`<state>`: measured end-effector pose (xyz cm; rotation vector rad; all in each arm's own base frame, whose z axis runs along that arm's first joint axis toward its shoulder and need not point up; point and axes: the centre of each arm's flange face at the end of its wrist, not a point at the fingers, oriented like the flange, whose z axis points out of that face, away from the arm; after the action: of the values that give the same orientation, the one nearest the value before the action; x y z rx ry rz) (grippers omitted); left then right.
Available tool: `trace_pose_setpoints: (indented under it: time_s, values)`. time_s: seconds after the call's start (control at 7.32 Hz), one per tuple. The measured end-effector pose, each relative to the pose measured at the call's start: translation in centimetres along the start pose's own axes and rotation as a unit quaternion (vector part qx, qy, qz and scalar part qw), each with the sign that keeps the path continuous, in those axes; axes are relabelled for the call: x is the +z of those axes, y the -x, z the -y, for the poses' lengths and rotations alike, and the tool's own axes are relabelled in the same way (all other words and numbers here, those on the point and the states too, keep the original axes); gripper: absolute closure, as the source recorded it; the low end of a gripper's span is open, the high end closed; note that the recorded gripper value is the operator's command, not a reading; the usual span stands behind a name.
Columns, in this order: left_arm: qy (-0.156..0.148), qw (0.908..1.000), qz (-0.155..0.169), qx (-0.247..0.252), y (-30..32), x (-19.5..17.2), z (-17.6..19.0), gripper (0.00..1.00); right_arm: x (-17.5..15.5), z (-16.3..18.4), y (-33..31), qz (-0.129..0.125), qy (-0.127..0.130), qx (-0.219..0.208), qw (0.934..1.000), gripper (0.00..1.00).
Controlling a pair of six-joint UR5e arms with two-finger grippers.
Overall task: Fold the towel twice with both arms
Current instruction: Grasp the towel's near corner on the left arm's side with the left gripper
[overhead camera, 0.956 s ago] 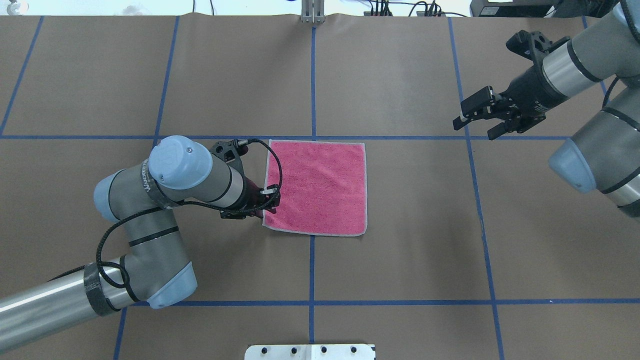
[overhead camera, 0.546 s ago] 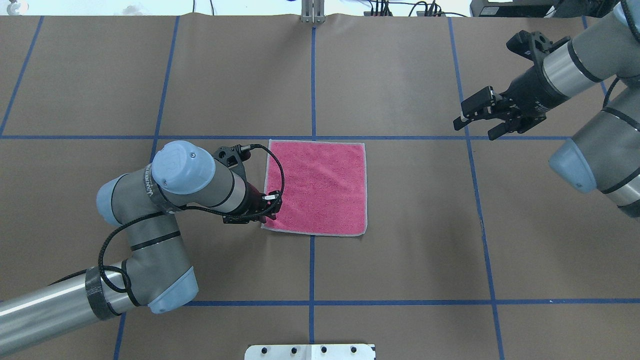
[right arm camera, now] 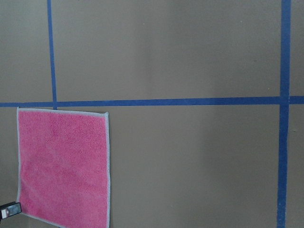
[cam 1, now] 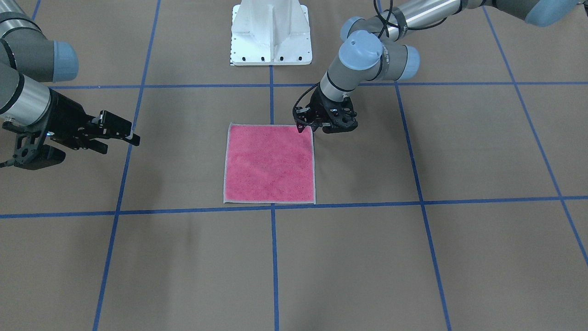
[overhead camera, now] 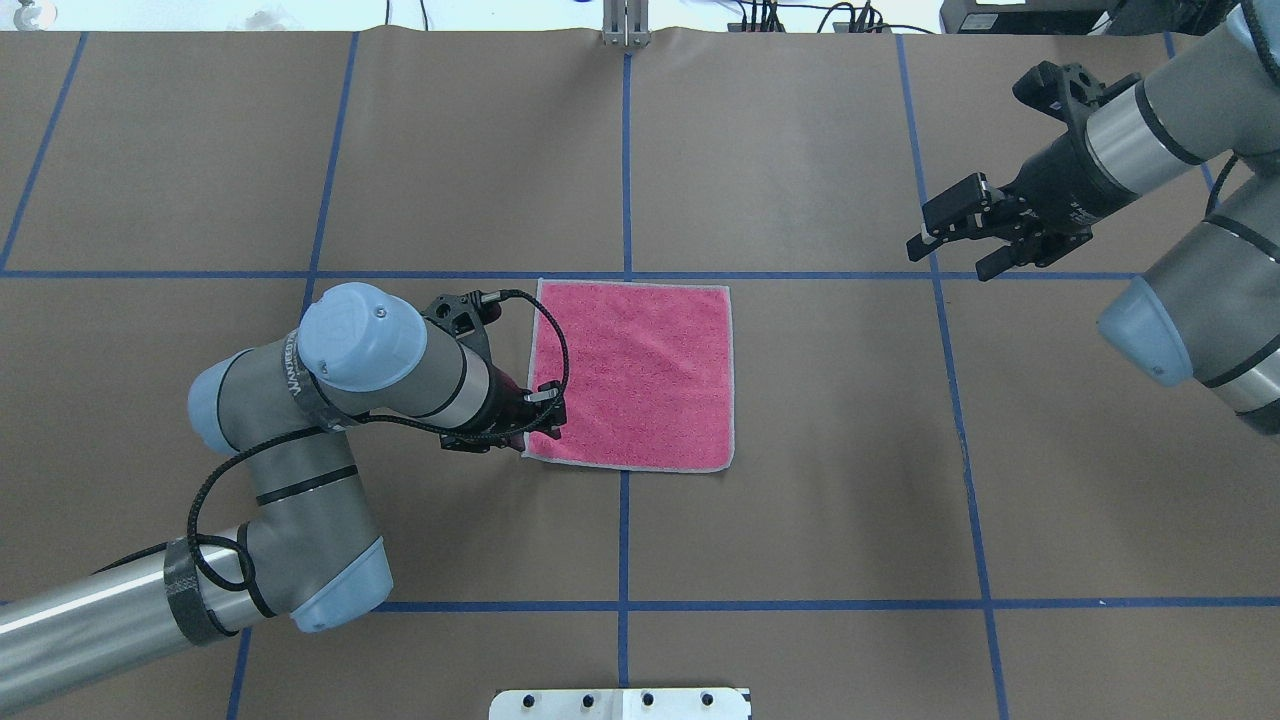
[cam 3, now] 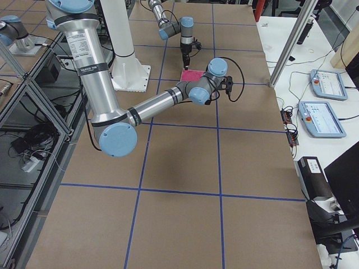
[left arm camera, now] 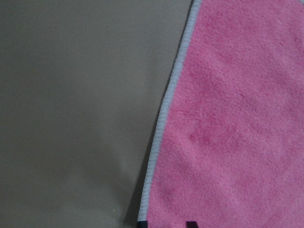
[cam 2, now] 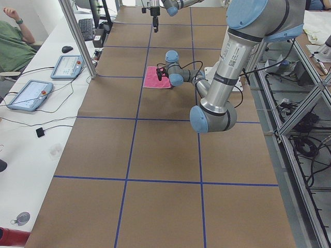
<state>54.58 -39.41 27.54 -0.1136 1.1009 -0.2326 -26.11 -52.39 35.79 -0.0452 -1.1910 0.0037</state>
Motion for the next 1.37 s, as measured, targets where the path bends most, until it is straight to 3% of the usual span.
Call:
trace_pose_setpoints:
  time_s: [1.09, 1.37]
  values:
    - [0.002, 1.0000, 0.008, -0.003, 1.08, 0.50, -0.29, 0.51, 0.02, 0.04, -0.14, 0.000, 0.001, 0.001, 1.0000, 0.00]
    - [0.001, 0.9999, 0.009, -0.003, 1.12, 0.61, -0.28, 0.57, 0.02, 0.01, -0.24, 0.000, 0.001, 0.001, 1.0000, 0.00]
